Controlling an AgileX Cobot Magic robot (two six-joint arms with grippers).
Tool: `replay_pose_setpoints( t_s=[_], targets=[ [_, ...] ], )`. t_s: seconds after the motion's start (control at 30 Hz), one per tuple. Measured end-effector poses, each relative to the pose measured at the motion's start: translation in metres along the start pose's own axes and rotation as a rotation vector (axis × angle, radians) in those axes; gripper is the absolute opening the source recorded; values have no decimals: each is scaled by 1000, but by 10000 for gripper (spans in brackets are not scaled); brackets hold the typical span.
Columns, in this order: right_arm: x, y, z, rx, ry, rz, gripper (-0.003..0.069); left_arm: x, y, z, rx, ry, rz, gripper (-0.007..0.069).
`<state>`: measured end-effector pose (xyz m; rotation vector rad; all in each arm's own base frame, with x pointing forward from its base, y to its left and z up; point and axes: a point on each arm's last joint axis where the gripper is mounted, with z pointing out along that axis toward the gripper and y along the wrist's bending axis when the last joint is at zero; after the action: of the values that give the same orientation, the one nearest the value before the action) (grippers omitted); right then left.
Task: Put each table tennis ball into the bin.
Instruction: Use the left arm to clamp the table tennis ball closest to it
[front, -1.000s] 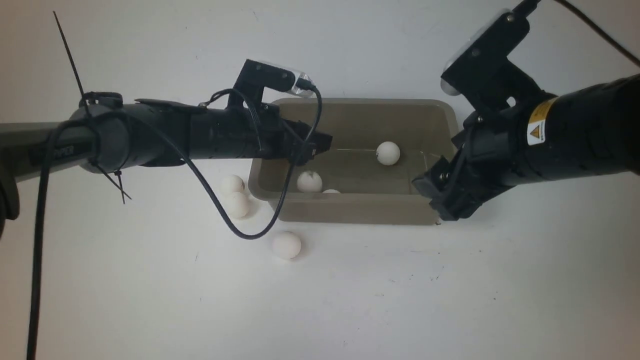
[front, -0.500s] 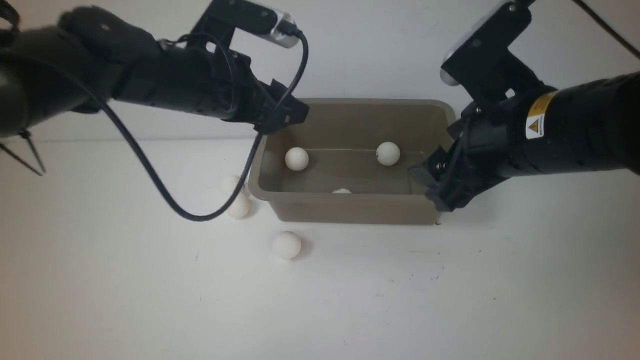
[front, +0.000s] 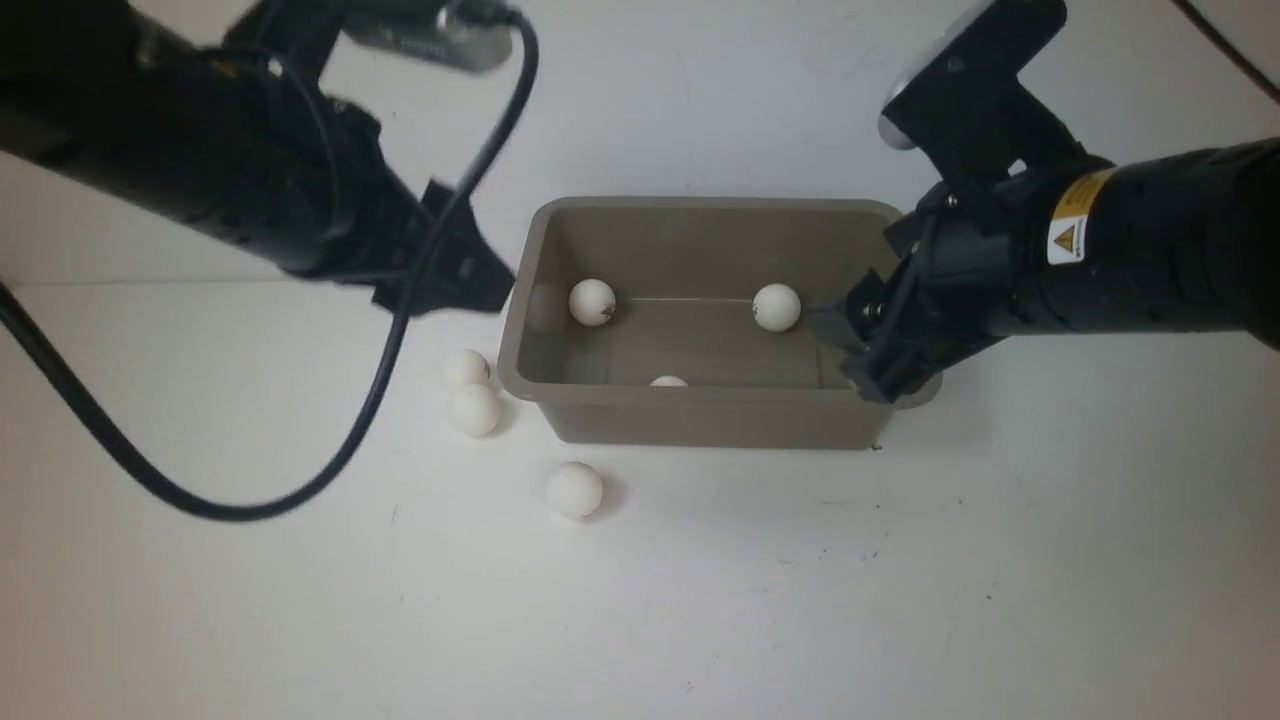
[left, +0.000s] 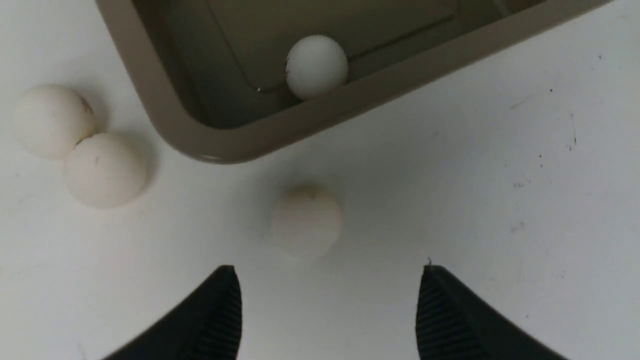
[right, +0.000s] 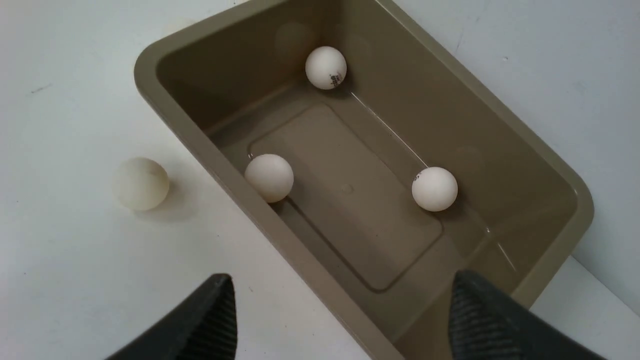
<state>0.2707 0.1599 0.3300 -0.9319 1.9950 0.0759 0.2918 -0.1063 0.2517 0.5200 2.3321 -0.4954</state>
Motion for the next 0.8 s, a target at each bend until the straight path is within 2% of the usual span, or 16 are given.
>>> replay_pose_setpoints(
  t_s=[0.07,0.33,0.53,0.8],
  targets=[
    [0,0,0,0,0,0,516,7,-3,7,-17,-69,14,426],
    [0,0,0,0,-1,0,516,17,-1,29,-53,-150,16,426],
    [0,0,0,0,-1,0,515,30,8,57,-60,-88,111,426],
    [0,0,0,1,-4,0,514,54,15,99,-2,30,129,426]
  ],
)
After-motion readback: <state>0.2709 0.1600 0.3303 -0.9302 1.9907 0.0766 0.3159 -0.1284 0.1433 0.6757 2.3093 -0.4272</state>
